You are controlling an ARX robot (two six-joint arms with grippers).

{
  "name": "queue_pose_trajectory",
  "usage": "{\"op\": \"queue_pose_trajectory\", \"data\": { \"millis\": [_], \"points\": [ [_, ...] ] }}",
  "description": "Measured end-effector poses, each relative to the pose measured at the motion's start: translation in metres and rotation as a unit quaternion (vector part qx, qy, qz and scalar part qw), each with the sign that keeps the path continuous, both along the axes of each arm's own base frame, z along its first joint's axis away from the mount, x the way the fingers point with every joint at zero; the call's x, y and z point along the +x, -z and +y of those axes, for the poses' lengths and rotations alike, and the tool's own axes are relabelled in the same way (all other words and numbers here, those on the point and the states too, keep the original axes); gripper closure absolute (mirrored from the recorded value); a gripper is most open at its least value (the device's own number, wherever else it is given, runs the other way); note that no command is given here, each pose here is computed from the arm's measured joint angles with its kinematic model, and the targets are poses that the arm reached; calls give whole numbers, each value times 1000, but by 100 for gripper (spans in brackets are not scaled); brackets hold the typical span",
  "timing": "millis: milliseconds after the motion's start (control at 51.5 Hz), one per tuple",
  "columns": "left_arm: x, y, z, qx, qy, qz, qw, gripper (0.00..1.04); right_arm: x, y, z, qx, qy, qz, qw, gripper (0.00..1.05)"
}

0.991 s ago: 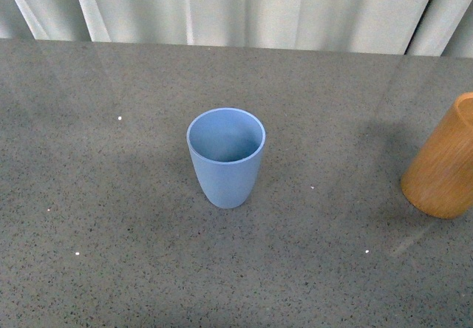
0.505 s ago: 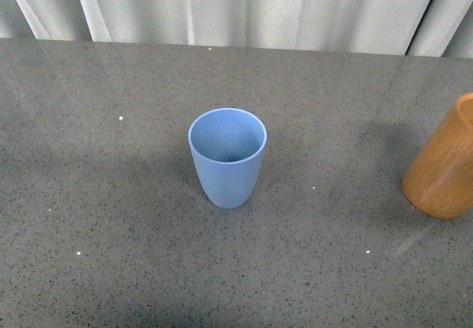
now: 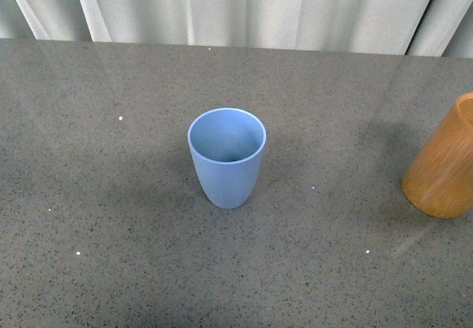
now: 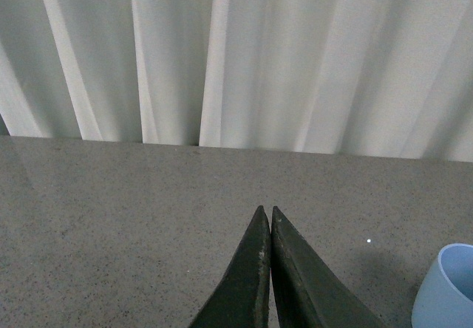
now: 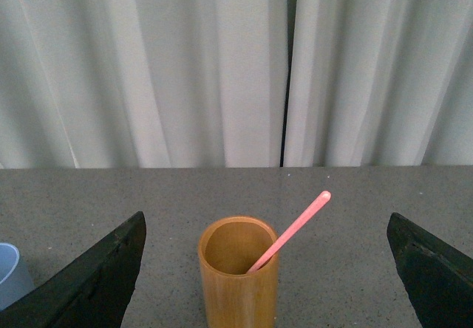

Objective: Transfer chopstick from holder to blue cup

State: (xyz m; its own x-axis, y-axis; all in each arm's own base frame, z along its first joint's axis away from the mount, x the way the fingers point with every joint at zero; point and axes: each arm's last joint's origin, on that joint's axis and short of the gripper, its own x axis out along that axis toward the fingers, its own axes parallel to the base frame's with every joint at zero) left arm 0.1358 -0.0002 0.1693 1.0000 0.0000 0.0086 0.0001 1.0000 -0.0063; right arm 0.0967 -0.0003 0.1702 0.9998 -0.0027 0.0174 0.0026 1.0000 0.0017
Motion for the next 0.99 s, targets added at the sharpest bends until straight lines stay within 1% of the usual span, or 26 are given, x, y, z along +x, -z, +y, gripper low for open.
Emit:
{"op": "queue_pose_trajectory", "data": {
  "millis": [991],
  "points": [
    [-27,-4,0,0,0,-7,1000,101,0,0,0,0,0,0,1000,10]
  ]
}}
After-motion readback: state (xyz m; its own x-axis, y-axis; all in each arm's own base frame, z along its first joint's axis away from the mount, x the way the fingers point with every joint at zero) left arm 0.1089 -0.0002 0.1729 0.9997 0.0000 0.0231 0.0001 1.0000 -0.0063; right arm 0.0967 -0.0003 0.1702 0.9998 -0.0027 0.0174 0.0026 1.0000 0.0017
